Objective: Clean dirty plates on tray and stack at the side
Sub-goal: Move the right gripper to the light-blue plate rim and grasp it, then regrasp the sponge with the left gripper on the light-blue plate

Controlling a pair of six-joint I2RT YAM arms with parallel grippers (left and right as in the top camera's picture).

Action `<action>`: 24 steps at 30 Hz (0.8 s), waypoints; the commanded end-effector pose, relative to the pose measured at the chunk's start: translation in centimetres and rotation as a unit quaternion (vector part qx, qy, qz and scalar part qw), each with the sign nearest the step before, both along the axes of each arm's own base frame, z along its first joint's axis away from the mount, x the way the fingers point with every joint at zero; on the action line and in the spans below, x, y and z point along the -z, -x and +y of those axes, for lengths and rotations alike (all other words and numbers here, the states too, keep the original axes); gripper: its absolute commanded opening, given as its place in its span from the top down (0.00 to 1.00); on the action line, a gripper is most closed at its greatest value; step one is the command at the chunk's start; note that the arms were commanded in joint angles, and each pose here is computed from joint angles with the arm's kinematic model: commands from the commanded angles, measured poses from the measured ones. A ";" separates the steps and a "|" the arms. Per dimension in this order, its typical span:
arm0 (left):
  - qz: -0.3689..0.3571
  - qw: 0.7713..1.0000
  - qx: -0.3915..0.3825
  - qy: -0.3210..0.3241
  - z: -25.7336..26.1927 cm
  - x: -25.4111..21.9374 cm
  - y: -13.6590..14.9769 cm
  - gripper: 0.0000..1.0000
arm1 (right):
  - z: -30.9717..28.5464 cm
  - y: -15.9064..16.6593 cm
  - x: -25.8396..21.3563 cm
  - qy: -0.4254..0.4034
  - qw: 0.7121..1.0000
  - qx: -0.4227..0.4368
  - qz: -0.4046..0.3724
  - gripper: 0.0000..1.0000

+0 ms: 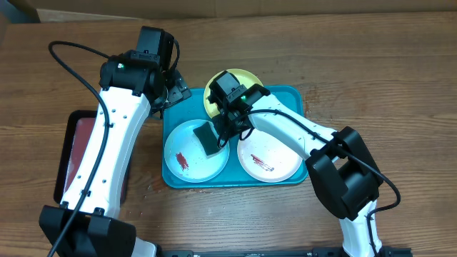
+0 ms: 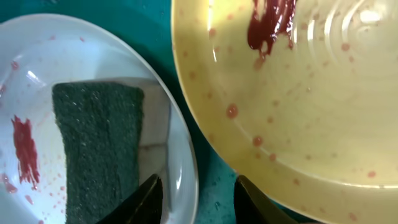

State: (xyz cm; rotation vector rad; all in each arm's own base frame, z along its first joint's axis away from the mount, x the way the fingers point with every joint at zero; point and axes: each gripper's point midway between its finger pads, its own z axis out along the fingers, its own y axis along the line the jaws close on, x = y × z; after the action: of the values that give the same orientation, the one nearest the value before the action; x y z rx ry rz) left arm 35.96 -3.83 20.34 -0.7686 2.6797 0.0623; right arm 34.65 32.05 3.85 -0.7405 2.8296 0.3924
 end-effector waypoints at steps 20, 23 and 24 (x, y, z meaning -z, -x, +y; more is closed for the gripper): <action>0.021 1.000 0.003 -0.010 0.4 0.4 0.8 0.11 | -0.6 1.3 3.3 0.013 0.999 0.021 0.040 0.78; 0.041 0.999 0.025 0.006 -0.3 0.7 1.5 0.11 | -0.4 1.1 3.2 0.006 0.998 0.041 0.041 0.83; 0.048 0.998 0.039 0.013 -0.6 0.9 1.7 0.10 | -0.3 1.0 3.2 0.004 0.998 0.051 0.042 0.85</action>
State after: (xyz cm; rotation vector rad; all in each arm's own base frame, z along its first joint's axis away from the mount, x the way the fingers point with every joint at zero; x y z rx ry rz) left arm 34.66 -3.74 19.95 -0.7629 2.7367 0.0886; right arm 33.77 31.75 1.03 -0.6755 2.9076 0.3973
